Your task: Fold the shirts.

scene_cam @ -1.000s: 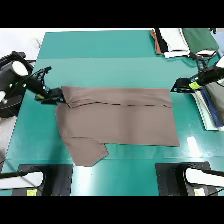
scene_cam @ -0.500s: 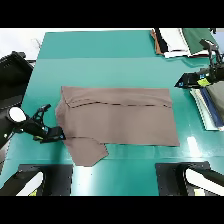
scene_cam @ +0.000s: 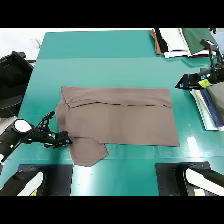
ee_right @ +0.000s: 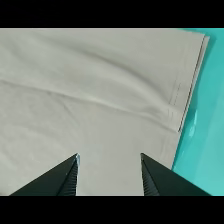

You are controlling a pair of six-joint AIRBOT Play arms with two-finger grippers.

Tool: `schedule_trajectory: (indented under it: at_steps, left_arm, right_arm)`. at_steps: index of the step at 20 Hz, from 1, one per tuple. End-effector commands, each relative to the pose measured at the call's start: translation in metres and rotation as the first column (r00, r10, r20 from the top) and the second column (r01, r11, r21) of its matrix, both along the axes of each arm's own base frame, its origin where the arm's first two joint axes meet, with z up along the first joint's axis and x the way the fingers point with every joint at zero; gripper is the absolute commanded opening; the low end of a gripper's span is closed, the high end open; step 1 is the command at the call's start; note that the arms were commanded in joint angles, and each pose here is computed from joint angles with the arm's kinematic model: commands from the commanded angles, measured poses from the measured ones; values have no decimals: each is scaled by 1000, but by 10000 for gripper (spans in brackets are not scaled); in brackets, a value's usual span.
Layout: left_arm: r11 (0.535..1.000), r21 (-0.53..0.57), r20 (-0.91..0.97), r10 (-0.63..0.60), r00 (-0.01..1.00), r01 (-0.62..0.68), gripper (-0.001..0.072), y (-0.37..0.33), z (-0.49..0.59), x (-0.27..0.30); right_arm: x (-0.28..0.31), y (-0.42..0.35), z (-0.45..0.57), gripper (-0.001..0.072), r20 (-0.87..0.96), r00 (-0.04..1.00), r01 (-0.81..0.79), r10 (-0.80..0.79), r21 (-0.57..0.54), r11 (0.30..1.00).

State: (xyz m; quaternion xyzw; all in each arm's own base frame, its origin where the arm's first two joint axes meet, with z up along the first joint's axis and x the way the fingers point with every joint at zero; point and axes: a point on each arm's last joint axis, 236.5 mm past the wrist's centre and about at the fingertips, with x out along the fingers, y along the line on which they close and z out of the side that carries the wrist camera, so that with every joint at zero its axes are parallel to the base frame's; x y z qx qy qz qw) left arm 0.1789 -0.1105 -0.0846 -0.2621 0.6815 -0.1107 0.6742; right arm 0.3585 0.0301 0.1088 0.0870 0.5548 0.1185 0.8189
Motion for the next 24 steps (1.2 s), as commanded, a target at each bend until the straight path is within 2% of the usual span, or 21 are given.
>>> schedule_trajectory:
  at_steps: [1, 5, 6, 7, 8, 11, 12, 16, 18, 19, 22, 24]
  left_arm:
    - [999, -40, 10, -15, 1000, 15, 28, -8, 7, 1]
    - [996, -44, 62, -76, 995, 79, 27, -9, 32, 14]
    - [995, -42, 78, -84, 993, 87, 27, -9, 37, 18]
    - [995, -41, 92, -85, 992, 89, 27, -9, 41, 22]
    - [995, -39, 104, -83, 991, 88, 27, -9, 44, 26]
    - [995, -36, 118, -91, 989, 96, 27, -9, 46, 28]
    - [995, -36, 119, -90, 989, 95, 27, -9, 46, 29]
    - [995, -35, 119, -91, 989, 95, 27, -9, 46, 29]
    - [995, -35, 120, -90, 989, 95, 27, -9, 46, 29]
    - [995, -36, 119, -90, 989, 95, 28, -9, 46, 29]
    - [993, -43, 100, -104, 990, 109, 27, -10, 47, 23]
    - [991, -40, 78, -126, 989, 129, 24, -9, 47, 16]
  right_arm:
    - [-18, -11, -8, 435, -73, 997, 19, -18, 4, 1000]
    - [-85, -56, -64, 437, -263, 952, 152, -155, -32, 988]
    - [-111, -67, -83, 469, -330, 924, 186, -191, -48, 981]
    - [-137, -73, -103, 566, -398, 889, 228, -226, -44, 973]
    - [-159, -73, -122, 576, -454, 852, 279, -260, -27, 960]
    - [-214, -58, -170, 568, -599, 748, 368, -286, 15, 930]
    - [-224, -49, -179, 528, -628, 730, 375, -271, 36, 926]
    - [-219, -24, -198, 500, -650, 720, 417, -243, 126, 900]
    - [-206, -17, -202, 435, -637, 738, 399, -224, 144, 906]
    - [-197, -14, -203, 426, -621, 754, 383, -215, 149, 912]
    - [-173, -7, -201, 217, -558, 810, 304, -178, 141, 942]
    - [-166, -4, -196, 41, -534, 834, 237, -137, 123, 964]
